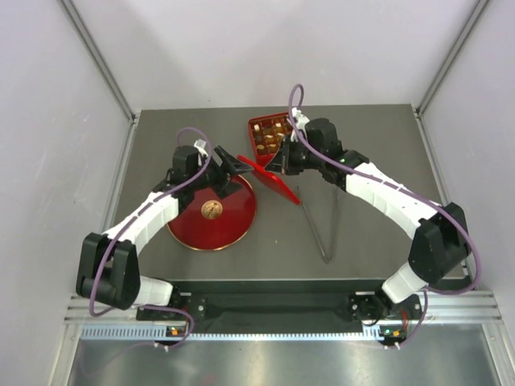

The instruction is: Pack the chocolate

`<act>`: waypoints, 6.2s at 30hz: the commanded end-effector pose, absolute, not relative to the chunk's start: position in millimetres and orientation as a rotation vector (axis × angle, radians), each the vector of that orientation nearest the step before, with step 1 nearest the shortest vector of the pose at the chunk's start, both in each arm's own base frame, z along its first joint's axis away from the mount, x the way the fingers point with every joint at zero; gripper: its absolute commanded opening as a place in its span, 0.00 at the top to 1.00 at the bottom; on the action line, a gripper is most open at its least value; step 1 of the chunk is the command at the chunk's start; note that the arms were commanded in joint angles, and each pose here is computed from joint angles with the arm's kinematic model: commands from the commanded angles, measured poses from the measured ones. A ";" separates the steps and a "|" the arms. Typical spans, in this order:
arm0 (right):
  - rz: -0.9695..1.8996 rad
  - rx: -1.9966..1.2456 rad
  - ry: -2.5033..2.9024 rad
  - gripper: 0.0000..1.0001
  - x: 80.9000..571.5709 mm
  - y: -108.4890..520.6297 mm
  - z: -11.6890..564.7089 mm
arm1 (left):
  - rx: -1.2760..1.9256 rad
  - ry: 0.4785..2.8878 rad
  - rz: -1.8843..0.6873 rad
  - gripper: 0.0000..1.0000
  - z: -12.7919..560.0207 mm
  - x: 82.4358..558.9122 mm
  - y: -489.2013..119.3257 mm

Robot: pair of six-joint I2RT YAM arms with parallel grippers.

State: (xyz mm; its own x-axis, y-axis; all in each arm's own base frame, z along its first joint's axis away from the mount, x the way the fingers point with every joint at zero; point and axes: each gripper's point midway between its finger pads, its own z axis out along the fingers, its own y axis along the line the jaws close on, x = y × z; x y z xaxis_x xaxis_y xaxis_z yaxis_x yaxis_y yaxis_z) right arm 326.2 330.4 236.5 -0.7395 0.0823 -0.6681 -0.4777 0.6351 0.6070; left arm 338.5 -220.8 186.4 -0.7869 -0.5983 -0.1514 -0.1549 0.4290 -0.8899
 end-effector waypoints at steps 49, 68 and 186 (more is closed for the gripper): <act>0.416 -0.541 2.151 0.44 309.9 296.4 189.1 | -0.712 2.185 -1.129 0.76 187.2 379.3 -193.6; 0.529 -0.111 2.215 0.59 333.9 246.7 174.8 | -0.315 2.530 -0.416 0.64 87.7 363.7 -219.1; 0.439 -0.412 2.006 0.41 350.9 236.8 283.9 | -0.237 2.230 -1.248 1.00 233.0 344.7 -231.6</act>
State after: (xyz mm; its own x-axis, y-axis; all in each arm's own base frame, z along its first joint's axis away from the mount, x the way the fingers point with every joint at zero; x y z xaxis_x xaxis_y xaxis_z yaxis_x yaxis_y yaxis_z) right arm 364.6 241.3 234.9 -0.5982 -0.0475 -0.7999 -0.4003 0.8825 0.2470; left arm 337.5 -234.8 208.4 -0.8371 -0.3687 -0.4042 0.1368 0.5742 -0.8072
